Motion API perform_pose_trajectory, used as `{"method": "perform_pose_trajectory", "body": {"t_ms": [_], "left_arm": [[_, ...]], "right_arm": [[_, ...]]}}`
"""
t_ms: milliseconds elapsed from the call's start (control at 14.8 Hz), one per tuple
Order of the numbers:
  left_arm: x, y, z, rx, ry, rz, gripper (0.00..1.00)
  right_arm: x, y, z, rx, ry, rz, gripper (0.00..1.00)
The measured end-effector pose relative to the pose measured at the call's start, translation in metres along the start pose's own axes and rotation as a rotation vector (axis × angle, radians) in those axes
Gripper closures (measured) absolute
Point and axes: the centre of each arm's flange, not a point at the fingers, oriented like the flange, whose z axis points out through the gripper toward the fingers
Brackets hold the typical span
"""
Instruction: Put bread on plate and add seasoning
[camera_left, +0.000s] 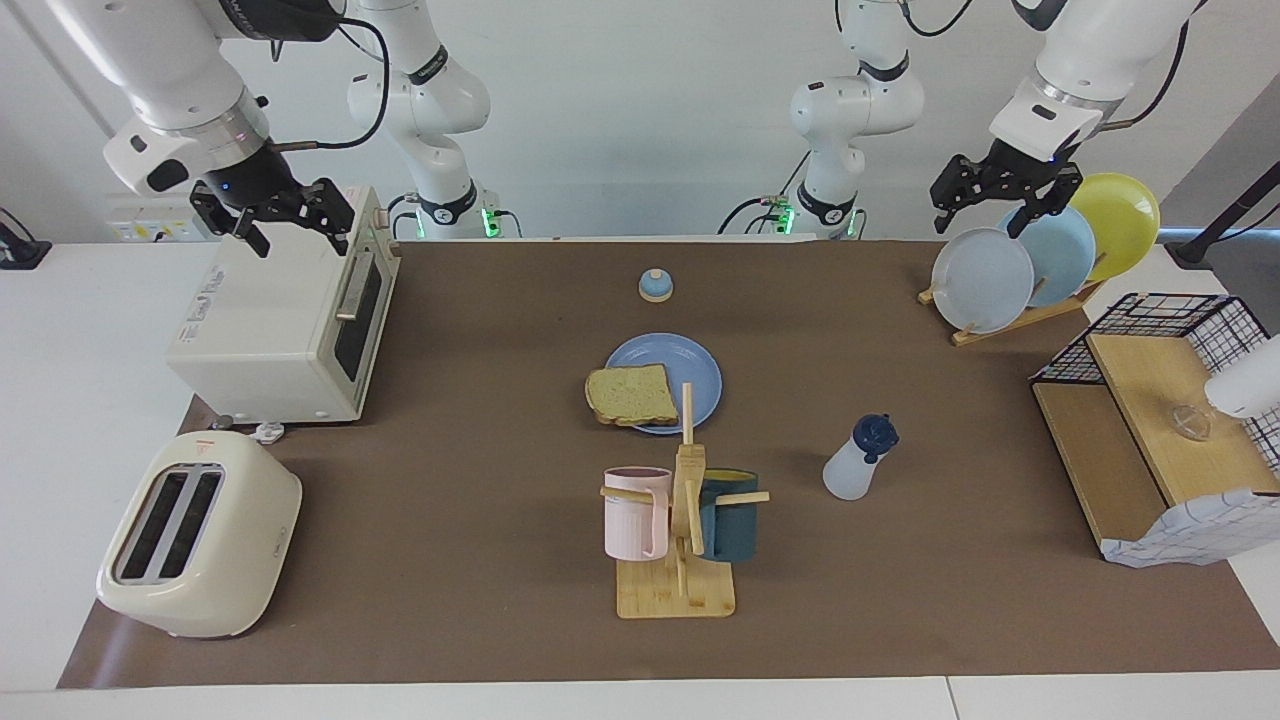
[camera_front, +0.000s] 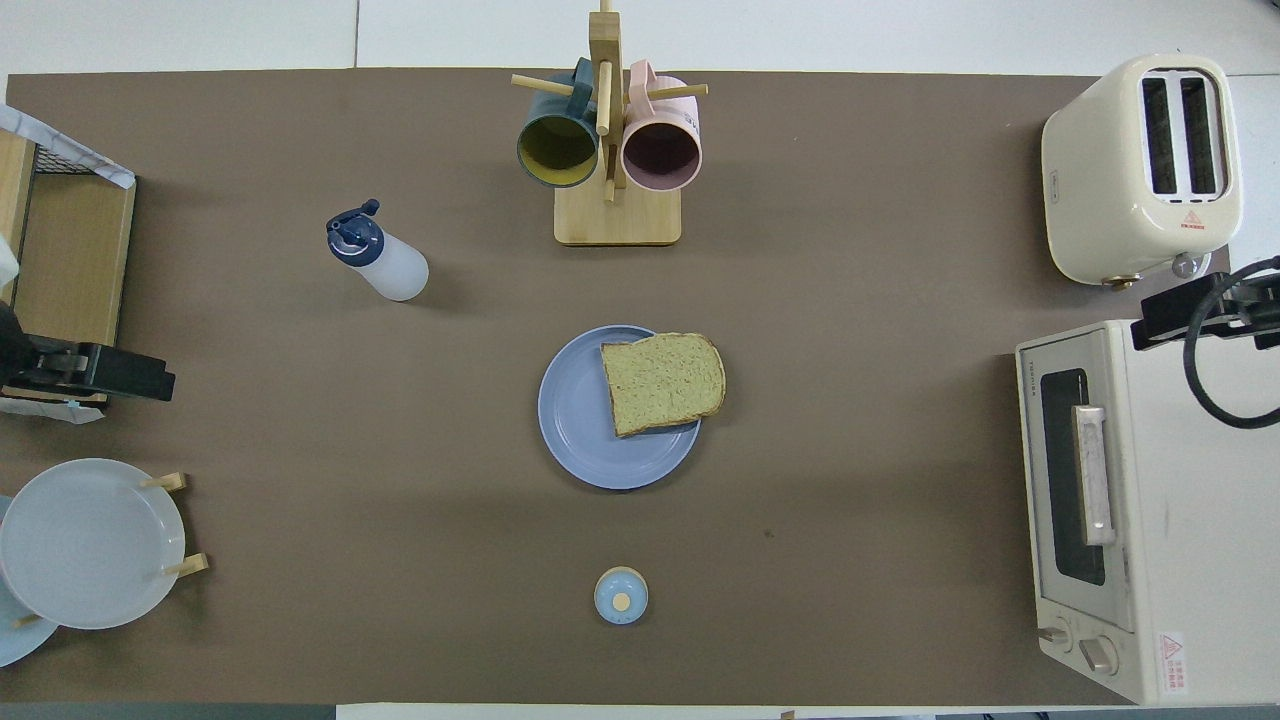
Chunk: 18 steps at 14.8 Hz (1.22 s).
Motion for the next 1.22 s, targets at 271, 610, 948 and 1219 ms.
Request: {"method": "perform_pose_trajectory", "body": {"t_ms": [271,610,948,1219], "left_arm": [[0.017,-0.001,-0.022,0.006,0.010,0.011,0.00],[0.011,-0.004,-0.021,0.003,-0.027,0.005,0.00],[0.016,-0.008,-0.021,0.005,0.004,-0.014,0.00],[0.018,-0.009,-0.022,0.006,0.020,-0.045,0.00]], "right_arm": [[0.000,0.000,0.000,0.000,0.000,0.000,0.00],[0.000,0.000,0.000,0.000,0.000,0.000,0.00],[0.000,0.000,0.000,0.000,0.000,0.000,0.00],[0.000,-0.001,0.000,0.000,0.000,-0.002,0.00]]}}
